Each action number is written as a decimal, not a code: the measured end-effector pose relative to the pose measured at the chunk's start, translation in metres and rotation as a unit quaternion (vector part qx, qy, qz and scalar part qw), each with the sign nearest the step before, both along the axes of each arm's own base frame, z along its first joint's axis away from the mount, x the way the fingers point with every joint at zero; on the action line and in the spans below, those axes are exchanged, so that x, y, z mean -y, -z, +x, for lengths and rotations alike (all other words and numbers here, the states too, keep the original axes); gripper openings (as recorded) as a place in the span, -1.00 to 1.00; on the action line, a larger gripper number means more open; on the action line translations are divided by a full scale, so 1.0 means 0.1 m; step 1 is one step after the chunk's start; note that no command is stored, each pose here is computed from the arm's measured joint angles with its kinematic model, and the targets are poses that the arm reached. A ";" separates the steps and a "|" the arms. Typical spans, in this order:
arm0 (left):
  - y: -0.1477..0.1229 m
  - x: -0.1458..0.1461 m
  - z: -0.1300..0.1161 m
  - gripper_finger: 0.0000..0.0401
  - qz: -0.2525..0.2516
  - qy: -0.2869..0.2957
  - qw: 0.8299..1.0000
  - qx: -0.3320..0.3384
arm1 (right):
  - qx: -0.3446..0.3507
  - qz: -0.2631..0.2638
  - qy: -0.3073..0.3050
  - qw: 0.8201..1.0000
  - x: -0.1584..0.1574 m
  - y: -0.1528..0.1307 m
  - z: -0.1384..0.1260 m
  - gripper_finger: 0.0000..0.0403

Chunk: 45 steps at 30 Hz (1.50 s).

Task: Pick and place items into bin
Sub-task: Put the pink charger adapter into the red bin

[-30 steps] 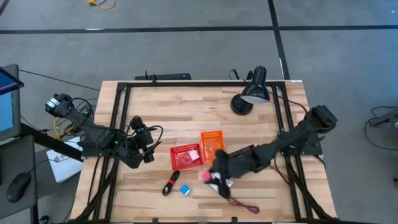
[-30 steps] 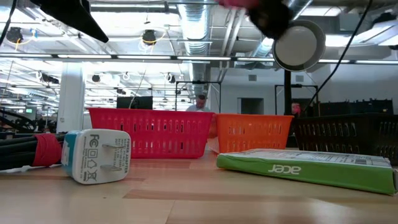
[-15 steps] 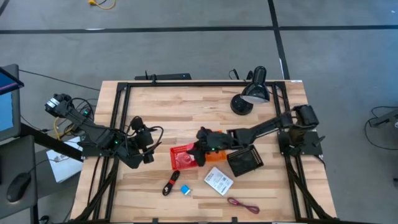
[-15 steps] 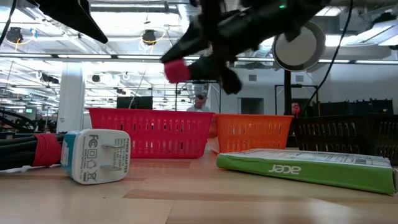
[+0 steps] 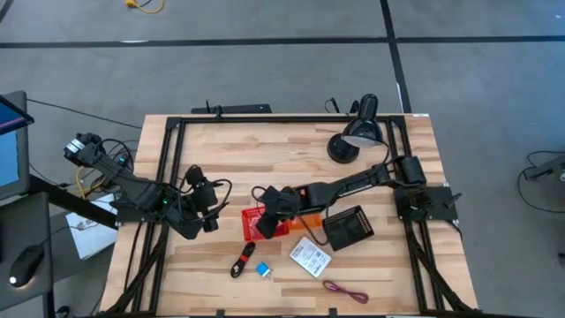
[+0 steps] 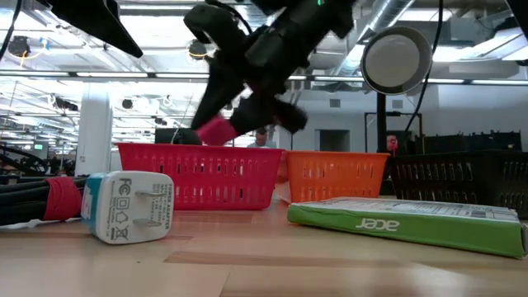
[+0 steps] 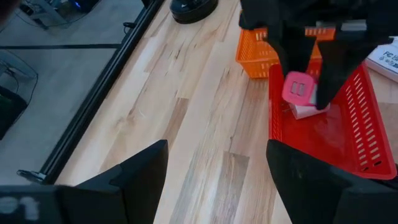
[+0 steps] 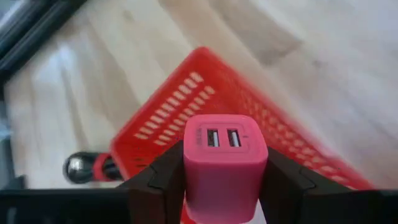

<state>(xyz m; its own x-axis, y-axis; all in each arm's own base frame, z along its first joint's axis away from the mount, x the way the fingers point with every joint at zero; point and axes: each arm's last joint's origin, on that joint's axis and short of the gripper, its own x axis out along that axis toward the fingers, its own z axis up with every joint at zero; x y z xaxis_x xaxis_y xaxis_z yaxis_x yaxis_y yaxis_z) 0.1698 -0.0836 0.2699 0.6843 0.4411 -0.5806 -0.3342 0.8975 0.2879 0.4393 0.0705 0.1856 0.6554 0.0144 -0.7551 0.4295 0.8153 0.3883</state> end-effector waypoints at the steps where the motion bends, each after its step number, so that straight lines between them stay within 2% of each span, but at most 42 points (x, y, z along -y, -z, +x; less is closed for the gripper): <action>1: 0.00 0.00 0.00 0.31 0.000 0.000 1.000 0.000 | 0.001 -0.004 0.011 1.000 -0.01 -0.05 0.04 -0.27; 4: 0.00 0.00 0.00 0.31 -0.001 0.000 1.000 0.001 | -0.014 -0.013 0.024 1.000 -0.03 -0.13 0.09 -0.28; 10: 0.00 0.00 0.00 0.31 -0.004 -0.002 1.000 0.003 | -0.042 0.043 0.061 0.996 -0.11 -0.06 0.13 -0.27; 14: 0.00 0.00 0.00 0.31 -0.009 -0.007 1.000 0.006 | -0.068 0.053 0.104 0.991 -0.15 -0.03 0.07 -0.26; 20: 0.00 0.00 0.00 0.31 -0.009 -0.007 1.000 0.005 | -0.054 0.065 0.129 0.988 -0.21 -0.04 0.07 -0.25; 24: 0.00 0.00 0.00 0.31 -0.009 -0.007 1.000 0.005 | -0.066 0.071 0.138 0.986 -0.24 0.16 0.13 -0.26; 28: 0.00 0.00 0.00 0.31 -0.008 -0.007 1.000 0.005 | -0.074 0.082 0.132 0.985 -0.23 0.34 0.19 -0.26; 36: 0.00 0.00 0.00 0.31 -0.004 -0.004 1.000 0.001 | -0.086 0.092 0.125 0.984 -0.14 0.38 0.20 -0.20; 45: 0.00 0.00 0.00 0.31 -0.003 -0.003 1.000 0.001 | -0.060 0.097 0.050 0.992 -0.13 0.33 0.26 -0.11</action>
